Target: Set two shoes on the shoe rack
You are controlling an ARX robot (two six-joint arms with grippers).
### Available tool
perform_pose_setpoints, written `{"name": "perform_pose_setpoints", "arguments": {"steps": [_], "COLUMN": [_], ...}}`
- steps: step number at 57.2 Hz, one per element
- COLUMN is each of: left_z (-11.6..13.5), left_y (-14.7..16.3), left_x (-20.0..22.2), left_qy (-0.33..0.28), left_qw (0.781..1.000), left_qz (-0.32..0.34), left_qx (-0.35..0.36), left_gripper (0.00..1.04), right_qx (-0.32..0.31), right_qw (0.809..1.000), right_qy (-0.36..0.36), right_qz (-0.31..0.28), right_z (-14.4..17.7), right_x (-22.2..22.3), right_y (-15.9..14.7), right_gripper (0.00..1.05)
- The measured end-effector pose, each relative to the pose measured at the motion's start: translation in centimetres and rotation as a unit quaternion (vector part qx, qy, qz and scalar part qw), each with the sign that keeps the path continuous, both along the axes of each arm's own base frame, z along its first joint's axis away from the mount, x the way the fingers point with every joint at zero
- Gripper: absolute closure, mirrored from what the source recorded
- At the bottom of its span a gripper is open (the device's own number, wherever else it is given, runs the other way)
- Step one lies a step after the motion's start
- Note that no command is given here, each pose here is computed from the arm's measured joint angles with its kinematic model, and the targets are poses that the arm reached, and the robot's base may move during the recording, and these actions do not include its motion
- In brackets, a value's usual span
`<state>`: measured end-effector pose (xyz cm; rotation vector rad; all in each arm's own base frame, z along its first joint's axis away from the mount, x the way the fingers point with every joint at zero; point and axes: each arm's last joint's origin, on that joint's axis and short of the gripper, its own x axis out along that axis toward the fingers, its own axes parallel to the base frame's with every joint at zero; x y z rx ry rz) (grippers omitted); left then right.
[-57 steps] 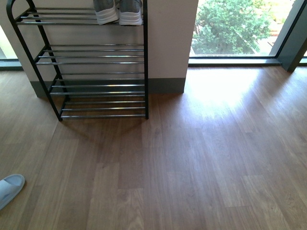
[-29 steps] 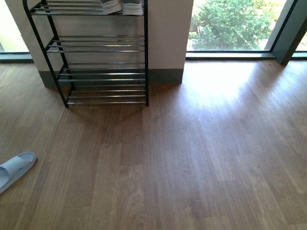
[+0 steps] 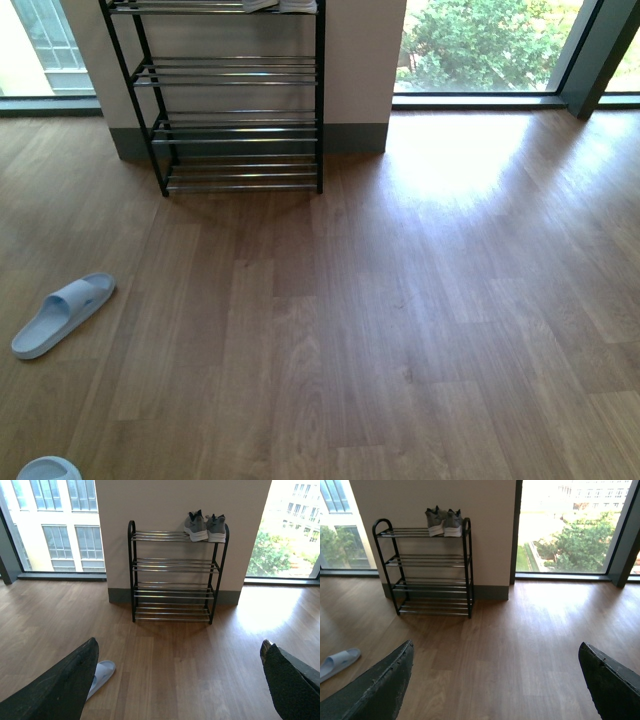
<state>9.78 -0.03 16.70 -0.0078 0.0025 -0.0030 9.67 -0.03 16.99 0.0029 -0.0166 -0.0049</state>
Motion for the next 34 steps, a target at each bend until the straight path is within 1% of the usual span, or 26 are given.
{"name": "perform_pose_setpoints", "arguments": {"steps": [34], "left_z": [0.01], "left_y": [0.0], "left_x": [0.0], "left_qy": [0.0], "left_qw": [1.0], "left_qz": [0.0], "left_qx": [0.0], "left_gripper": [0.09], "right_qx": [0.0], "right_qw": [1.0], "right_qy": [0.001], "right_qz": [0.001], "right_z": [-0.01], "right_x": [0.0], "right_y": [0.01], "right_gripper": [0.09]}}
